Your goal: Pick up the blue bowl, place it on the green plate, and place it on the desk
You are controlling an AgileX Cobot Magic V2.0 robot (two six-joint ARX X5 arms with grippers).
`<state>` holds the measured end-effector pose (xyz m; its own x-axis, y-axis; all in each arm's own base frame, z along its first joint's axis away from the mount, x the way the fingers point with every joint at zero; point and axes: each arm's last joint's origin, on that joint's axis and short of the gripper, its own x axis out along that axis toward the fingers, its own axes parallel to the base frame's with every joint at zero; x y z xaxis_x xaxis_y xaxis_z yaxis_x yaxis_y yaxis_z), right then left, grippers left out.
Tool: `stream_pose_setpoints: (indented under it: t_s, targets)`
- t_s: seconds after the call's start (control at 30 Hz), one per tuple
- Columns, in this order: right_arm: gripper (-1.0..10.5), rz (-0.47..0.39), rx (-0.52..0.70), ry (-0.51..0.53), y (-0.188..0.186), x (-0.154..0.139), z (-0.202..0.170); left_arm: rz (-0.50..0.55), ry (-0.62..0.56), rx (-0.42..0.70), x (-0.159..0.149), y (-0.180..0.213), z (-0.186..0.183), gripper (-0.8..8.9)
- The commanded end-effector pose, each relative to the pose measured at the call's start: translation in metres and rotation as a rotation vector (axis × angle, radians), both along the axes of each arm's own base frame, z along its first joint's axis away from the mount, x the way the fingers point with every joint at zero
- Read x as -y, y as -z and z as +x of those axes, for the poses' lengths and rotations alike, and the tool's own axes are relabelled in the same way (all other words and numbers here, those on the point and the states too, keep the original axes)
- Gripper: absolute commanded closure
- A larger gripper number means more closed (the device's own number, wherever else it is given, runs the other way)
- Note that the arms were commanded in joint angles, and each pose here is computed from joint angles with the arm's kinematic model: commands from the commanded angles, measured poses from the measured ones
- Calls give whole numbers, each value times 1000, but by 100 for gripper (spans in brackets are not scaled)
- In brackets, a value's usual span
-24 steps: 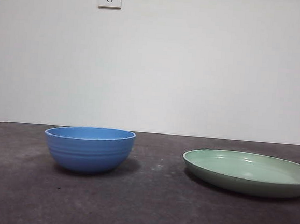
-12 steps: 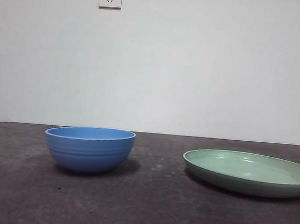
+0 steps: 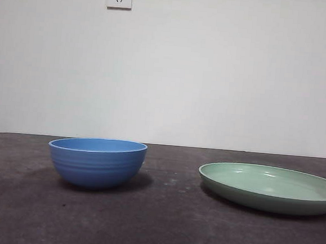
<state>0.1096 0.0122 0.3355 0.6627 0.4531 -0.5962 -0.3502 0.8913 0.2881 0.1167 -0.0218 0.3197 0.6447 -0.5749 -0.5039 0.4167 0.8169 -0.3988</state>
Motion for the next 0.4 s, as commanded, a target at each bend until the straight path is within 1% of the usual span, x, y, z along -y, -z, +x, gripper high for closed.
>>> stream_pose_setpoints:
  t_s: [0.03, 0.17, 0.27, 0.4]
  targets:
    - [936, -43, -39, -86, 0, -4, -1, 44, 76, 14, 4, -5, 0, 803]
    - [936, -59, -118, -164, 6, -11, -4, 60, 132, -36, 9, -1, -3, 803]
    - [936, -68, -127, -192, 6, -14, -6, 73, 160, -60, 11, 1, -5, 803]
    - [935, -68, -126, -208, 6, -16, -6, 73, 161, -66, 11, 1, -6, 803]
